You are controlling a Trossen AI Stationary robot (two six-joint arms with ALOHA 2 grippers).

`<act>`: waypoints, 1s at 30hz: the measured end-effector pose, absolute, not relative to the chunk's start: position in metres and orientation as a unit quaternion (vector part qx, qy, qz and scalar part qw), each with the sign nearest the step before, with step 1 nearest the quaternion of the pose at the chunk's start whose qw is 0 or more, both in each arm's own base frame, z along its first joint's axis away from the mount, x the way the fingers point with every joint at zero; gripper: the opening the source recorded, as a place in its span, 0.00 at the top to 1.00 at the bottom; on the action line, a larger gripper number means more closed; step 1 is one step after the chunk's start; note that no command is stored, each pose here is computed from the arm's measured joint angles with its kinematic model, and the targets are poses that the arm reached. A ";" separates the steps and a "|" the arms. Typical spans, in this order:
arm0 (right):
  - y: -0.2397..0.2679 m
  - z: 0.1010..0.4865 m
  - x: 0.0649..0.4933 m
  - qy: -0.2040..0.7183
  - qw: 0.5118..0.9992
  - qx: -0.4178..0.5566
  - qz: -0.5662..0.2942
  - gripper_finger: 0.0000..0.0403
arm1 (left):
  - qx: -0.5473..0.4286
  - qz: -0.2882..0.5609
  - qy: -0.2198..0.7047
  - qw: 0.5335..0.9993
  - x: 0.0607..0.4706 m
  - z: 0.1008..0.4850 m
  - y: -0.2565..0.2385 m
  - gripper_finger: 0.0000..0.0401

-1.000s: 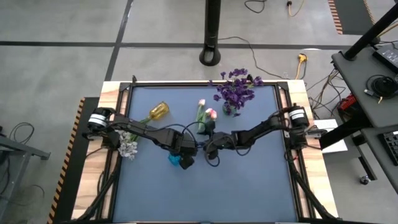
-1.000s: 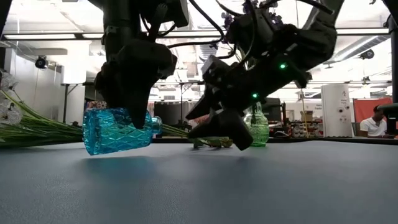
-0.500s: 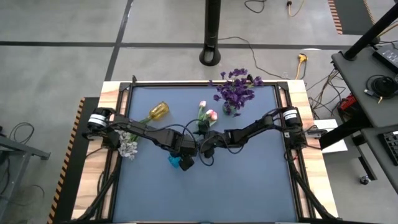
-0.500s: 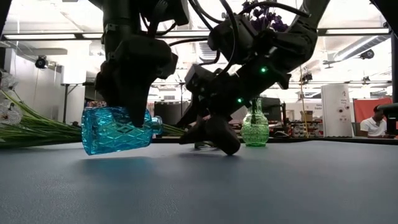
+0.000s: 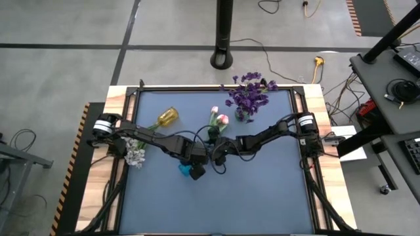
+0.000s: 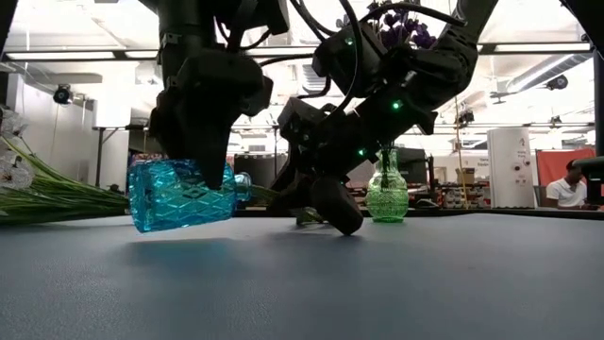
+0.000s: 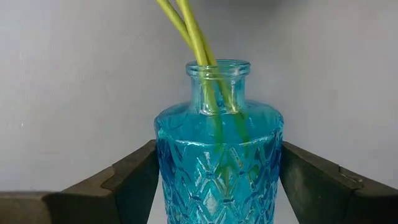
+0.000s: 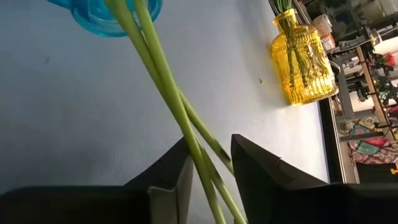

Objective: Sort flowers into vase by color
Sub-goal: Put the blue vase with flowers on the table

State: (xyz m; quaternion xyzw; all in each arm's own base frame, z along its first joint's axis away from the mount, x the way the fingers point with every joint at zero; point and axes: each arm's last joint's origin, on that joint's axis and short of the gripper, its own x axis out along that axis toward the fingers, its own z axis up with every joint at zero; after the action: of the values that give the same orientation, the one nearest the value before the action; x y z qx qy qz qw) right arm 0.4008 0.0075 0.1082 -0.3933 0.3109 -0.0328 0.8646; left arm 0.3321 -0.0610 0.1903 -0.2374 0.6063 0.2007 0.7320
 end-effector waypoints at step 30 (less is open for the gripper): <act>0.027 0.110 0.402 0.283 0.840 -0.463 0.007 0.93 | -0.205 0.225 0.591 0.747 0.338 0.198 -0.050 0.31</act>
State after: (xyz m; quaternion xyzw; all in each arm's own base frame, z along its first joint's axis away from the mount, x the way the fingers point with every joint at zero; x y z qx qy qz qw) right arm 0.4018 0.0267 0.1104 -0.4629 0.2826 0.0068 0.8401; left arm 0.3381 -0.0499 0.1983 -0.2048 0.5911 0.2255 0.7468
